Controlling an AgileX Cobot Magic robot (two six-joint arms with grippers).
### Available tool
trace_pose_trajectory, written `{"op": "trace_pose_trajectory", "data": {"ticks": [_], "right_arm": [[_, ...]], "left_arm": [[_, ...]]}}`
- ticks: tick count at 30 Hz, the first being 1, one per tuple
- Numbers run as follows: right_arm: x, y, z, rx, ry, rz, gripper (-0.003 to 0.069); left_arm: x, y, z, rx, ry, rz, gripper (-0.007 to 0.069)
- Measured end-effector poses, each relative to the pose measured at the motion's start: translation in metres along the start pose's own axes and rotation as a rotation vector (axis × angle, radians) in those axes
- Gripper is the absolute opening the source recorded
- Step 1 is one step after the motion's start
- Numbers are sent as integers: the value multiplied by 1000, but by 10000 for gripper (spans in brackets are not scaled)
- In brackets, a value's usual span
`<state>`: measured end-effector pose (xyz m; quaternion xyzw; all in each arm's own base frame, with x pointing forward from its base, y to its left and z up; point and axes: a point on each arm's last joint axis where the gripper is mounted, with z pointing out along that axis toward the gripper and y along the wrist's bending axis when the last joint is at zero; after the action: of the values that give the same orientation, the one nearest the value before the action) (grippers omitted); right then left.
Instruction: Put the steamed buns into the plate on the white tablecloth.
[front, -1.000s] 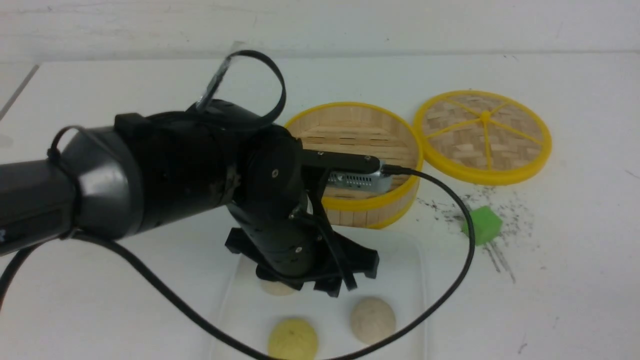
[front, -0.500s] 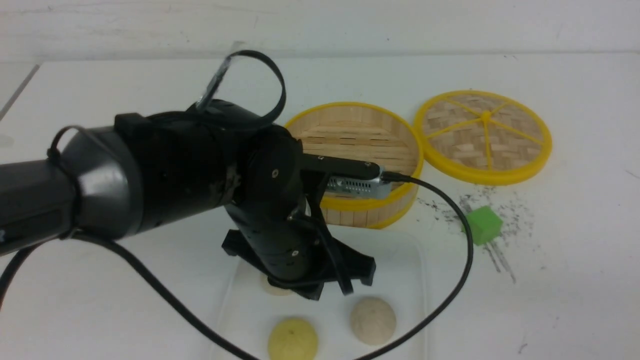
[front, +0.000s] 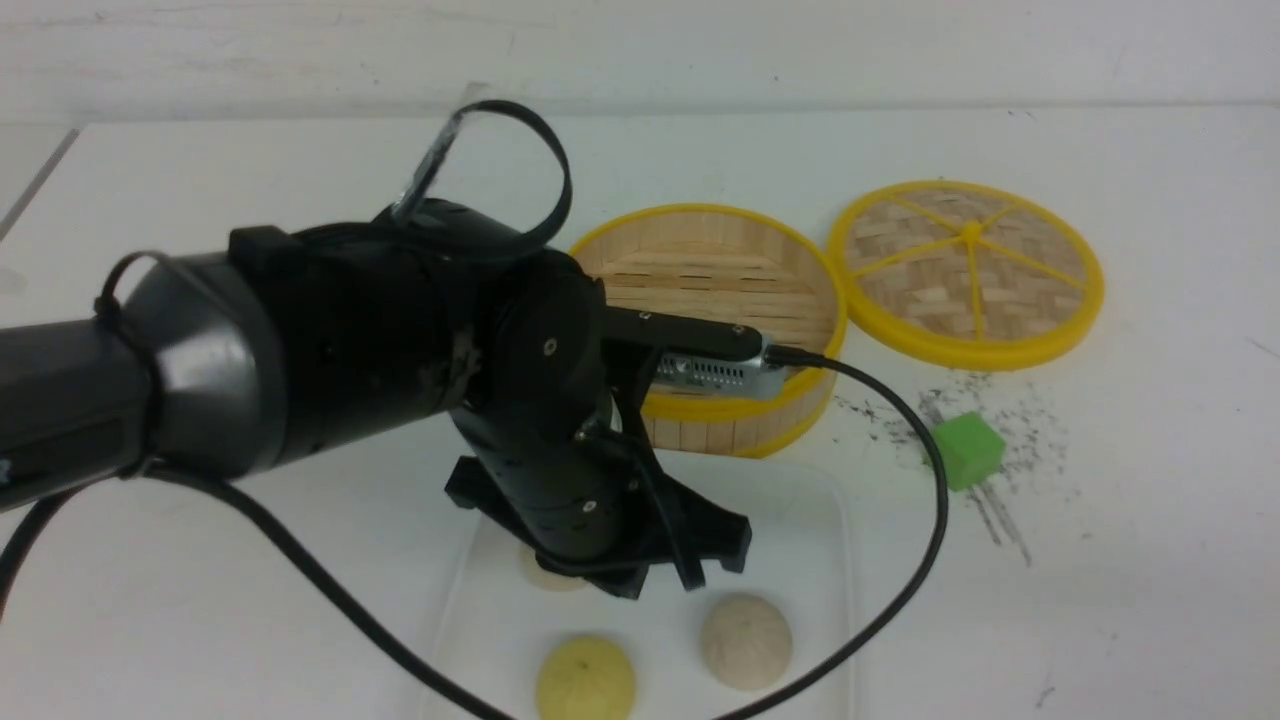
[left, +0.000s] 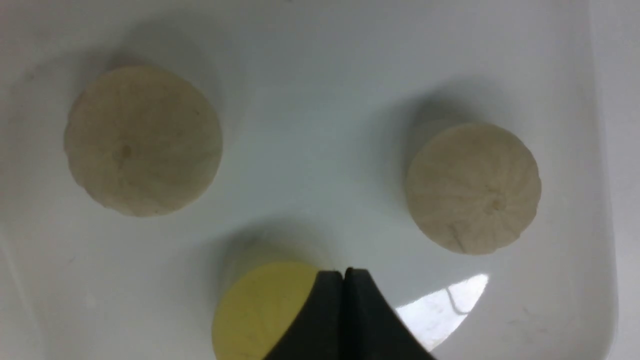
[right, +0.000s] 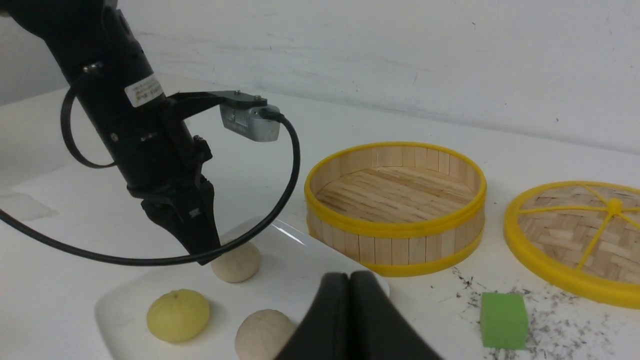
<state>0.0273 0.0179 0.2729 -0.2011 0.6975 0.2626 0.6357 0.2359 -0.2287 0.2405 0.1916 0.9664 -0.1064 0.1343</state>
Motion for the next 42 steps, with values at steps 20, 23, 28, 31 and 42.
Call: {"op": "trace_pose_trajectory", "data": {"ticks": [20,23,28,31,42], "right_arm": [[14,-2,6,22,19,1,13],[22,-5,8,74,27,5,15],[53,-18,16,292,78,27,21],[74,-27,17,424,126,52,26],[96,-42,13,691,163,112,36]], "left_arm": [[0,0,0,0,-1,3,5],[0,0,0,-3,-2,6,6],[-1,1,0,-13,-6,17,13],[-1,2,0,-19,-8,22,13],[-5,7,-2,-88,-40,94,13]]}}
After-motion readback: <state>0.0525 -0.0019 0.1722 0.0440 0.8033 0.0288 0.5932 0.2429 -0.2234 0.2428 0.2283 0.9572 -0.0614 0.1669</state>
